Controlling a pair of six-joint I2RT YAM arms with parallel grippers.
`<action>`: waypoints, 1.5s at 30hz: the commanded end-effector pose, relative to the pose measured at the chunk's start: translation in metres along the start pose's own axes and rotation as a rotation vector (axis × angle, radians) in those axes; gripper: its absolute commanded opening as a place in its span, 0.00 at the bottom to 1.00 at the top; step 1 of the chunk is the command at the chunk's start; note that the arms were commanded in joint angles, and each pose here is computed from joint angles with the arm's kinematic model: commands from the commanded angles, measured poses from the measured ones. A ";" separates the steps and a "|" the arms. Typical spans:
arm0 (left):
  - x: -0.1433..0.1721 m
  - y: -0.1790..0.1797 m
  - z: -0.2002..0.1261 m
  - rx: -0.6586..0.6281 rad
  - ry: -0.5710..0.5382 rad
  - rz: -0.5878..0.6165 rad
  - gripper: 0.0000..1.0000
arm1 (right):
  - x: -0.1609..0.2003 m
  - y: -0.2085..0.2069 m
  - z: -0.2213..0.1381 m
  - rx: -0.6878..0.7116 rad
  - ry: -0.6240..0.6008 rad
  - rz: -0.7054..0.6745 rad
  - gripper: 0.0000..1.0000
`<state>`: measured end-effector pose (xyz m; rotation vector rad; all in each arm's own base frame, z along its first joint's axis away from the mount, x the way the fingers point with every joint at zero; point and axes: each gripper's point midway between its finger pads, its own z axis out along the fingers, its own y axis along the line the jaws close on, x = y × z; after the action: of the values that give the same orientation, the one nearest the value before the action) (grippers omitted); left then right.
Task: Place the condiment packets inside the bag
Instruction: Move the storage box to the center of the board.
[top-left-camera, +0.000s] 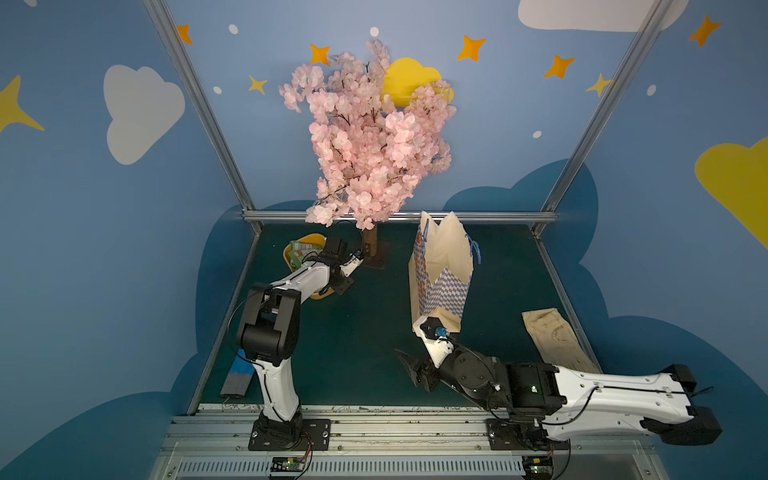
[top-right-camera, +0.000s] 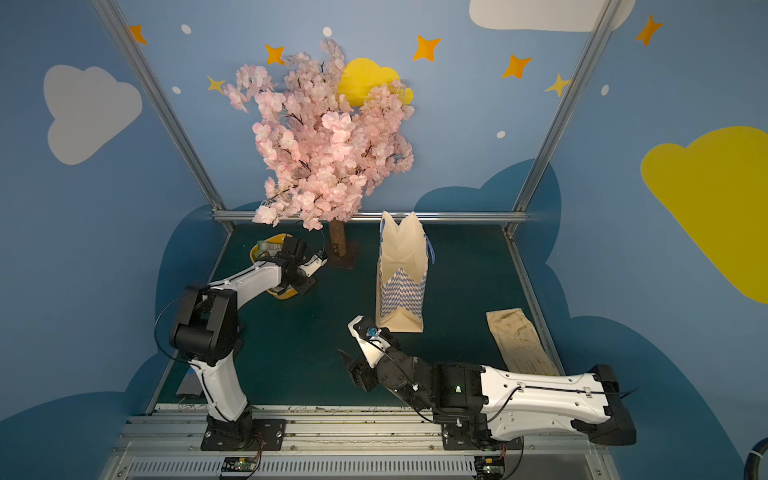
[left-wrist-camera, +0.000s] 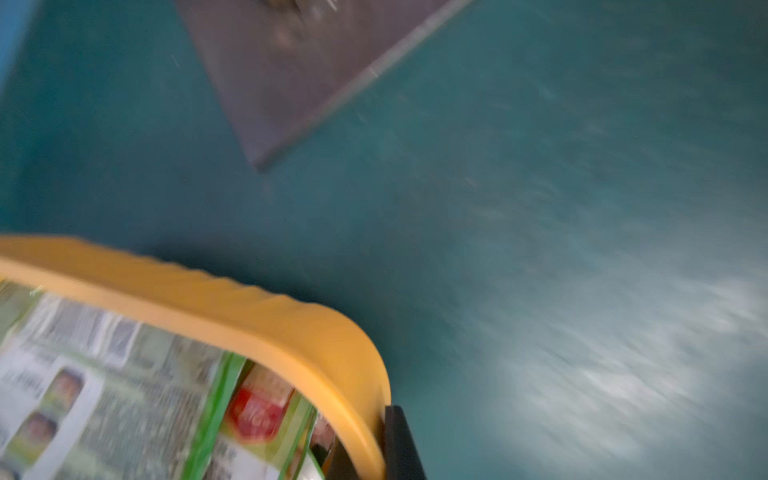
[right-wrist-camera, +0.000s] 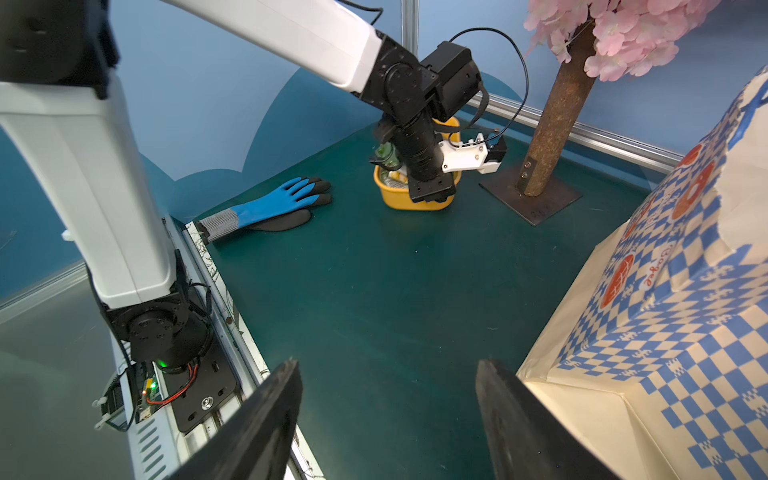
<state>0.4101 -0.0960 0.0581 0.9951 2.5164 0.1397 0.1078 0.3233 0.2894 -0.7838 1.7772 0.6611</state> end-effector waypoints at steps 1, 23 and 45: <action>0.011 -0.030 -0.019 0.058 -0.005 0.030 0.03 | 0.000 -0.005 -0.001 0.029 -0.004 0.016 0.72; 0.045 -0.191 -0.116 0.380 -0.063 0.273 0.12 | 0.031 -0.032 -0.011 0.123 0.067 0.058 0.71; 0.060 -0.092 -0.225 0.319 -0.455 -0.071 1.00 | 0.014 0.013 0.059 0.163 0.122 -0.105 0.92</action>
<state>0.2255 -0.1193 0.2301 0.9689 2.1214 -0.3900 0.1215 0.3527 0.2444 -0.8322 1.8949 0.4035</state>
